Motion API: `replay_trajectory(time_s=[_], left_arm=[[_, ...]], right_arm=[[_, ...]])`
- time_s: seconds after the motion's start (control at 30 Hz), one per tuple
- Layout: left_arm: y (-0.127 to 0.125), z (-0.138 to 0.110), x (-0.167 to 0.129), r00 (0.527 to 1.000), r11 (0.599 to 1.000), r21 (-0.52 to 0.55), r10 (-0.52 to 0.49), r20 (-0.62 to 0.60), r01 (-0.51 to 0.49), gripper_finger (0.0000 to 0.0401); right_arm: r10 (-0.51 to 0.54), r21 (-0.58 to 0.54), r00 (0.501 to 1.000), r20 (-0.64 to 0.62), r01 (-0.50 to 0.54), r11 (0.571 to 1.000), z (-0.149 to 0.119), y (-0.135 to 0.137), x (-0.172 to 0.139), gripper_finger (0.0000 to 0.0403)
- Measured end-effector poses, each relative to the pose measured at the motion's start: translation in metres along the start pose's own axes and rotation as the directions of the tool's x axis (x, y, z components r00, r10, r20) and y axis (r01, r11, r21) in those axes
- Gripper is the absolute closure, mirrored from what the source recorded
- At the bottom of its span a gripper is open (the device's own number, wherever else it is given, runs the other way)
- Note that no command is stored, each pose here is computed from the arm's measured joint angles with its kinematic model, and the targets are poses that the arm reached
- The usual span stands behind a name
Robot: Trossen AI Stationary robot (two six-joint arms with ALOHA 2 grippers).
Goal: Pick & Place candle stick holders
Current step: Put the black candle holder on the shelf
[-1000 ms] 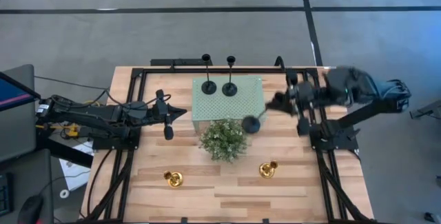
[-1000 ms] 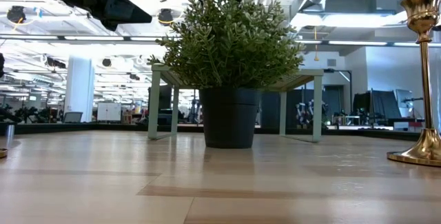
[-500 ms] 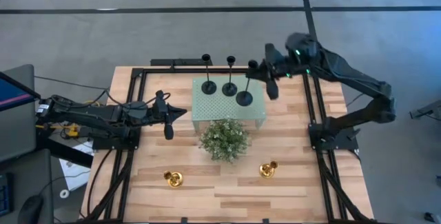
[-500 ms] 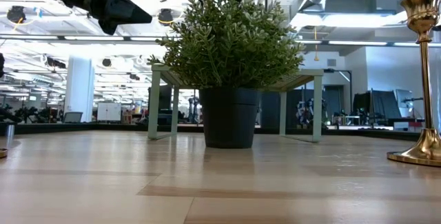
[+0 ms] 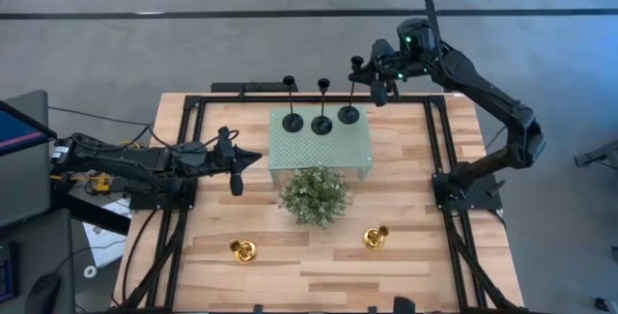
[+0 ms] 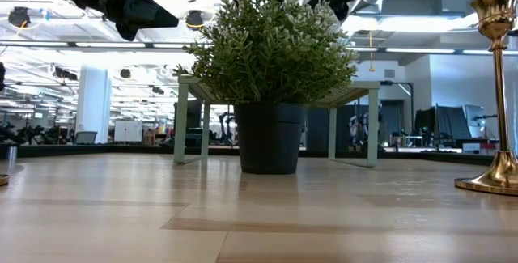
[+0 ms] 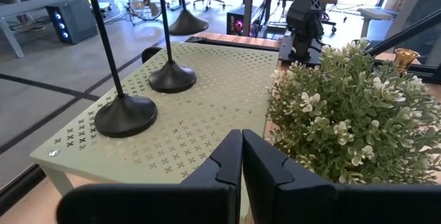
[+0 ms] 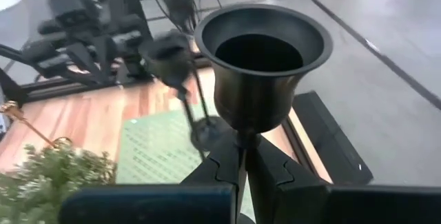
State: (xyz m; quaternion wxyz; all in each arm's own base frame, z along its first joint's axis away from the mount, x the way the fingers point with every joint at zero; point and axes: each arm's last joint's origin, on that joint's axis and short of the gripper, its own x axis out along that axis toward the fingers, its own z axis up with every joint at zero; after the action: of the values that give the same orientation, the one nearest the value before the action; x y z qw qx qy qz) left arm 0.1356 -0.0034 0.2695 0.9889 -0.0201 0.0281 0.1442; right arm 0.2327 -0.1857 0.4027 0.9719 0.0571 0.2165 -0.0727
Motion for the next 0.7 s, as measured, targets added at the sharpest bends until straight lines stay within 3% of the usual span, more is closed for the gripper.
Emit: replay_trajectory(time_s=[0.27, 0.7], left_arm=[[0.000, 0.000, 0.000, 1.000, 1.000, 0.000, 0.000, 0.000, 0.000, 0.0390], [0.000, 0.000, 0.000, 1.000, 1.000, 0.000, 0.000, 0.000, 0.000, 0.0390]], right_arm=[[-0.015, 0.017, 0.998, -0.060, 0.016, 1.000, -0.011, -0.019, 0.015, 0.0403], [0.015, 0.002, 0.996, -0.084, -0.015, 1.000, -0.015, -0.020, 0.021, 0.0403]])
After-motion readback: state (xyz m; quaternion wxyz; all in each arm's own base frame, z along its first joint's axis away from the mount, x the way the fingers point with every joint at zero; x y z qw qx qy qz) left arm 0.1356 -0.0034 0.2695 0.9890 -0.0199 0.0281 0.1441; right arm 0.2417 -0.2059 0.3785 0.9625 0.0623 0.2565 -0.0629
